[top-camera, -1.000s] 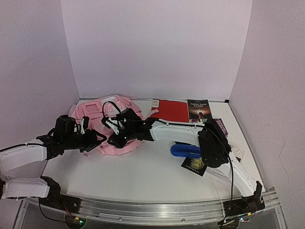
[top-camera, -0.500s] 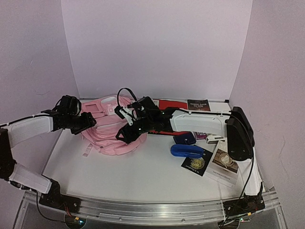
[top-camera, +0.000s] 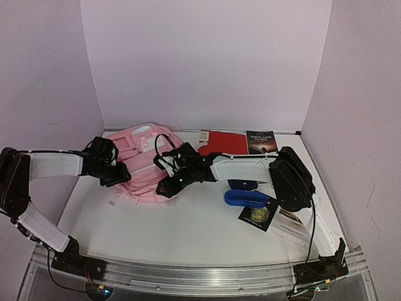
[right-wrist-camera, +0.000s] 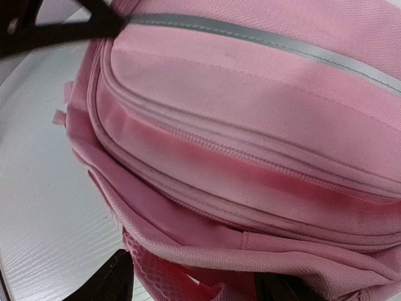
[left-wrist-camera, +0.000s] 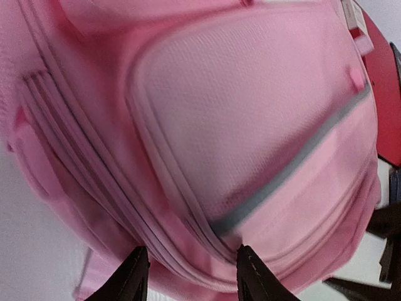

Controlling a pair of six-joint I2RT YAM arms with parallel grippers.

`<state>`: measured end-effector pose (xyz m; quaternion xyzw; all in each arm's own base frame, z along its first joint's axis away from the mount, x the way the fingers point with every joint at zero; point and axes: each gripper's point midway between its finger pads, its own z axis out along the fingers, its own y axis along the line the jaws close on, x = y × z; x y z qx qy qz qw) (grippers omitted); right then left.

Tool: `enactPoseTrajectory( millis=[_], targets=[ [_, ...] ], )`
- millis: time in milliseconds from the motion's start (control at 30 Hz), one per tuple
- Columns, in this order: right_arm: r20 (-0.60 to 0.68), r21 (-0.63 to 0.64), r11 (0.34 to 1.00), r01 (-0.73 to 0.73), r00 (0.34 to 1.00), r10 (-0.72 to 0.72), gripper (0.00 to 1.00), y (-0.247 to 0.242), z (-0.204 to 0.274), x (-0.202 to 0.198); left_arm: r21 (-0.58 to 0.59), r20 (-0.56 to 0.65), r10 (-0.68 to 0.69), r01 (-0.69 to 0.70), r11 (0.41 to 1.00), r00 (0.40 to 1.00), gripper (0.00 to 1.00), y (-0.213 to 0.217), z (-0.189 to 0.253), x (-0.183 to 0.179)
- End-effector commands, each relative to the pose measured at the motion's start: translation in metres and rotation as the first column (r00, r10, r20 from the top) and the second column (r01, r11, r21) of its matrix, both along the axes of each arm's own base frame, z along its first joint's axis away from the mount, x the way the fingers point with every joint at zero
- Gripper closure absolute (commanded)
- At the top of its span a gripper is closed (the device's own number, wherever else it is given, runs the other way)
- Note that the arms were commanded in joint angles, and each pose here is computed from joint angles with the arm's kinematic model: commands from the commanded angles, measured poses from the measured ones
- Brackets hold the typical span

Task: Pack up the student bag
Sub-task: Adjust the student bag at the center of the board.

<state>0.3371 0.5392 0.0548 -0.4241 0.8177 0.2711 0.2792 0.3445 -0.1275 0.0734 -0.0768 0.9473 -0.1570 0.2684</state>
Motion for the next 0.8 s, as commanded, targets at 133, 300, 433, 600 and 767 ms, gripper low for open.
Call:
enactPoseTrajectory(
  millis=[133, 300, 433, 600, 767],
  targets=[
    [0.175, 0.038, 0.997, 0.059, 0.982, -0.065, 0.34, 0.006, 0.029, 0.061, -0.067, -0.117, -0.151, 0.144, 0.987, 0.982, 0.60, -0.054, -0.022, -0.050],
    [0.223, 0.014, 0.999, 0.044, 0.974, -0.046, 0.33, -0.007, 0.047, 0.056, 0.004, -0.008, -0.151, 0.151, 0.989, 0.989, 0.41, -0.046, 0.020, -0.045],
    [0.149, -0.003, 1.000, 0.022, 0.989, -0.021, 0.33, -0.023, 0.040, 0.033, 0.093, 0.110, -0.079, 0.069, 0.993, 0.991, 0.22, -0.019, 0.065, -0.029],
    [0.062, -0.001, 1.000, 0.021, 0.998, -0.021, 0.33, -0.034, 0.031, 0.014, 0.092, 0.162, 0.081, -0.097, 0.991, 0.983, 0.16, 0.031, 0.088, 0.019],
    [0.027, 0.036, 0.998, 0.056, 0.998, -0.057, 0.33, -0.029, 0.034, 0.016, 0.097, 0.285, 0.142, -0.176, 0.980, 0.948, 0.15, 0.059, 0.110, 0.092]
  ],
)
